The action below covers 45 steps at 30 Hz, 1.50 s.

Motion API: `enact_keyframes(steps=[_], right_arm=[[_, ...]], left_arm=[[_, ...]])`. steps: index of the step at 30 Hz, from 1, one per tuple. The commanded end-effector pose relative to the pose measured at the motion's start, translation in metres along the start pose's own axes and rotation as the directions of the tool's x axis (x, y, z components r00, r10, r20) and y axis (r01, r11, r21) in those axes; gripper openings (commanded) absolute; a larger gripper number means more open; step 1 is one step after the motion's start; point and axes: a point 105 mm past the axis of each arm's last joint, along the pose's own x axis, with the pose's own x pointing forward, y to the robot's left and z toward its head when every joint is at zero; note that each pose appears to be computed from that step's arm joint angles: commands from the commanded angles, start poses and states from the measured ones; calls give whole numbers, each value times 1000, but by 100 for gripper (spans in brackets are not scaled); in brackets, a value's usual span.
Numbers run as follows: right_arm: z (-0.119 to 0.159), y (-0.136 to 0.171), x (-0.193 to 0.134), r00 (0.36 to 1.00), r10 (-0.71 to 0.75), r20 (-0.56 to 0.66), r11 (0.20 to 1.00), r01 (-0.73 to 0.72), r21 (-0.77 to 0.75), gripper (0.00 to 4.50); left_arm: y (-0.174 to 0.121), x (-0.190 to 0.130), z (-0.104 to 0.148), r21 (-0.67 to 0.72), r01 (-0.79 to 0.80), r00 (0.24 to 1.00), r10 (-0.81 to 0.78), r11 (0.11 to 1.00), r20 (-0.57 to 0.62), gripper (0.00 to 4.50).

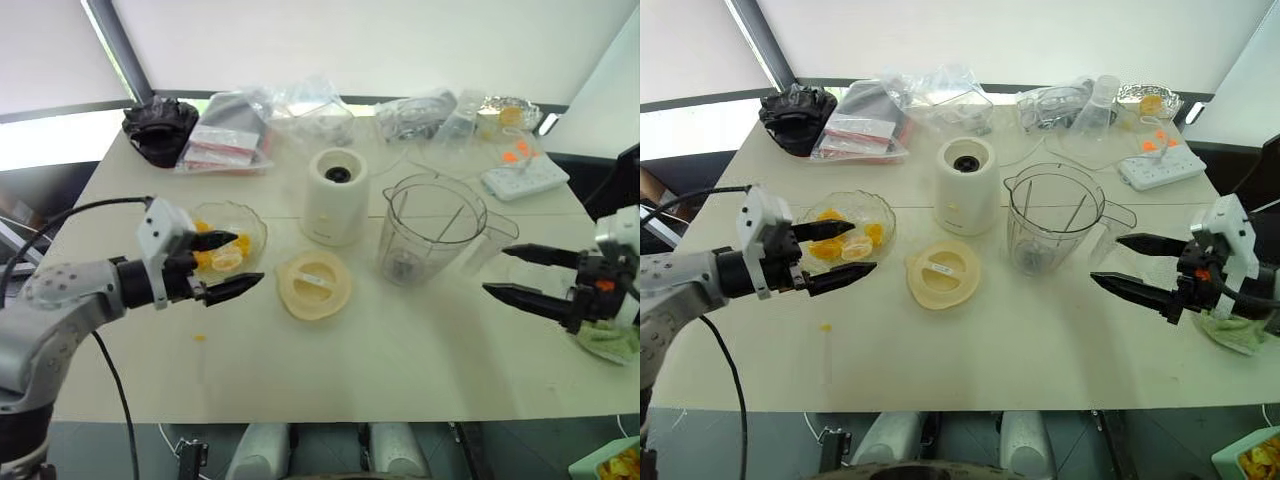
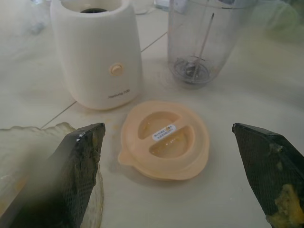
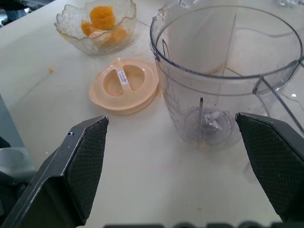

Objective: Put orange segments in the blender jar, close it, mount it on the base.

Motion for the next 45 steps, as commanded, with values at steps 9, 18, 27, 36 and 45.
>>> enact_keyframes(steps=[9,18,27,36,45], right_arm=[[14,12,12,998,55,32,998,-53,-41,444],[18,17,14,997,64,35,997,-63,-39,444],[22,19,19,997,55,60,997,-52,-52,444],[22,22,21,996,44,72,998,-40,-49,444],[23,24,20,997,30,65,998,-27,-48,444]], left_arm=[[-3,-1,-1,39,-13,1000,14,999,-24,450],[3,0,-3,46,-41,998,43,998,-48,450],[35,5,-1,43,-181,980,184,983,-78,450],[100,21,-19,28,-510,845,507,860,-173,450],[118,63,-57,-31,-622,746,581,782,-325,450]])
